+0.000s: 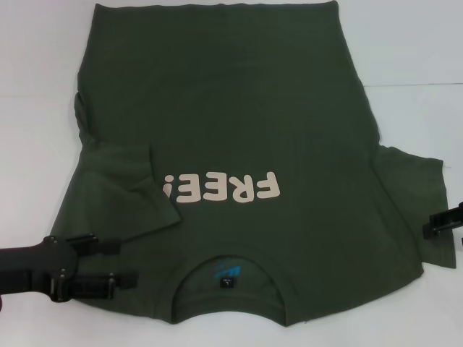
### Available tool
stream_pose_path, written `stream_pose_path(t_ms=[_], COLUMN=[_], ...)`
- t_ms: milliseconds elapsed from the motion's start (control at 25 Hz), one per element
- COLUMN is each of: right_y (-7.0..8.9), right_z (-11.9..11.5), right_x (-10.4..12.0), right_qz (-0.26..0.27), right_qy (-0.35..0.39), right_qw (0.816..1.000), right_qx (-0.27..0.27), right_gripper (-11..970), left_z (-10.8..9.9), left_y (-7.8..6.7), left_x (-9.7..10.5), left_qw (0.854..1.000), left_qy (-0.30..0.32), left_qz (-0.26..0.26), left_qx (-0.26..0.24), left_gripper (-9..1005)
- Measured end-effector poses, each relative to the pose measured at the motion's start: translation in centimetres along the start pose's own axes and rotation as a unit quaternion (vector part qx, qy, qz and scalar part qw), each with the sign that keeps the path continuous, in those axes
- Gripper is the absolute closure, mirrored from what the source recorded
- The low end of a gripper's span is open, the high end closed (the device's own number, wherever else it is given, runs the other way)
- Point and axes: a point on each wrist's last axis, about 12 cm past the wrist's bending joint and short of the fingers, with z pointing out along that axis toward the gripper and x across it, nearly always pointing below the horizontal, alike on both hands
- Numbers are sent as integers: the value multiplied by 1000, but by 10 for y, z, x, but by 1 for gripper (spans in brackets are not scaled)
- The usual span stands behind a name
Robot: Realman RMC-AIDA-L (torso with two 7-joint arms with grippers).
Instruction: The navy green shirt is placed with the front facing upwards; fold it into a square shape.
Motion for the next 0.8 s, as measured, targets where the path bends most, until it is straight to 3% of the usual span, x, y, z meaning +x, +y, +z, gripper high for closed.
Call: stream_pose_path(t_ms=[800], right_y=[2], right_z=[6], right_x=[2], right_qz=[-4], right_qy=[6], right_qw=[1000], right_qx=[-5], right_gripper=[43], left_z=[1], left_y=[0], left_x=[0], left_qw=[1000], left_qy=[-1], left_qz=[0], left_qx=[1], left_gripper=[71])
